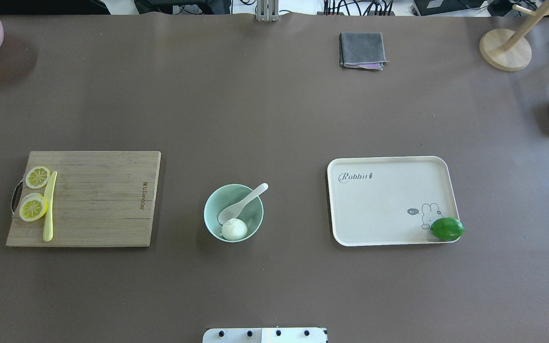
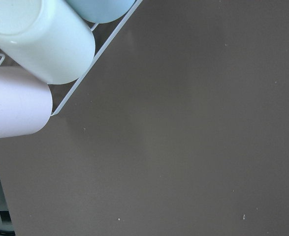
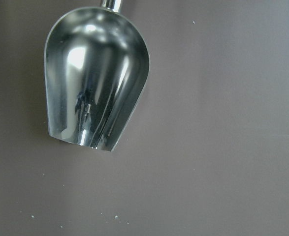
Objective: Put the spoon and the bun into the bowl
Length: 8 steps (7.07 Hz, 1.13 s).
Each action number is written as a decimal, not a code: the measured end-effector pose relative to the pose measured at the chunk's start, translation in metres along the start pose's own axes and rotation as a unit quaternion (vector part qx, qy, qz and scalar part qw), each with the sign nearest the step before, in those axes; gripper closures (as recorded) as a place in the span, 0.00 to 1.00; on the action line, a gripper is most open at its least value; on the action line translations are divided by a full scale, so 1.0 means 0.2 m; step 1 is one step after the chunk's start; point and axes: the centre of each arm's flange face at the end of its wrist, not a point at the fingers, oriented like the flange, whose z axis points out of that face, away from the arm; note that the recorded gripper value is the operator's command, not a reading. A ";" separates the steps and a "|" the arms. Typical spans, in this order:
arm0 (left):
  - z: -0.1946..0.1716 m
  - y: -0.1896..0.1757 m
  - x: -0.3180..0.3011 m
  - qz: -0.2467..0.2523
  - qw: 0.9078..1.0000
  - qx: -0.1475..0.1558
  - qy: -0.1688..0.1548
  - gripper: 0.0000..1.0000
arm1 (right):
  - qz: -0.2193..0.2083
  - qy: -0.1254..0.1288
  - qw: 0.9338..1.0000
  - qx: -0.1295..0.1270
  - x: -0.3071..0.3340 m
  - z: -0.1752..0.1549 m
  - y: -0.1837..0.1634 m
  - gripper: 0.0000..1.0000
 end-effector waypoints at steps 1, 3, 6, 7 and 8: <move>-0.02 -0.01 0.01 -0.001 1.000 0.003 0.002 0.02 | 0.000 -0.001 1.000 -0.001 0.00 0.00 0.00 0.00; -0.07 -0.02 0.05 0.004 1.000 0.010 0.001 0.02 | -0.001 -0.009 1.000 0.004 -0.02 -0.02 -0.01 0.00; -0.15 -0.01 0.13 0.017 1.000 0.026 -0.002 0.02 | 0.000 -0.014 1.000 0.007 -0.02 -0.02 0.00 0.00; -0.17 -0.01 0.15 0.019 0.999 0.028 -0.003 0.02 | 0.000 -0.014 1.000 0.008 -0.02 -0.02 0.00 0.00; -0.19 -0.01 0.17 0.019 0.999 0.028 -0.002 0.02 | 0.000 -0.014 1.000 0.010 -0.03 -0.03 -0.01 0.00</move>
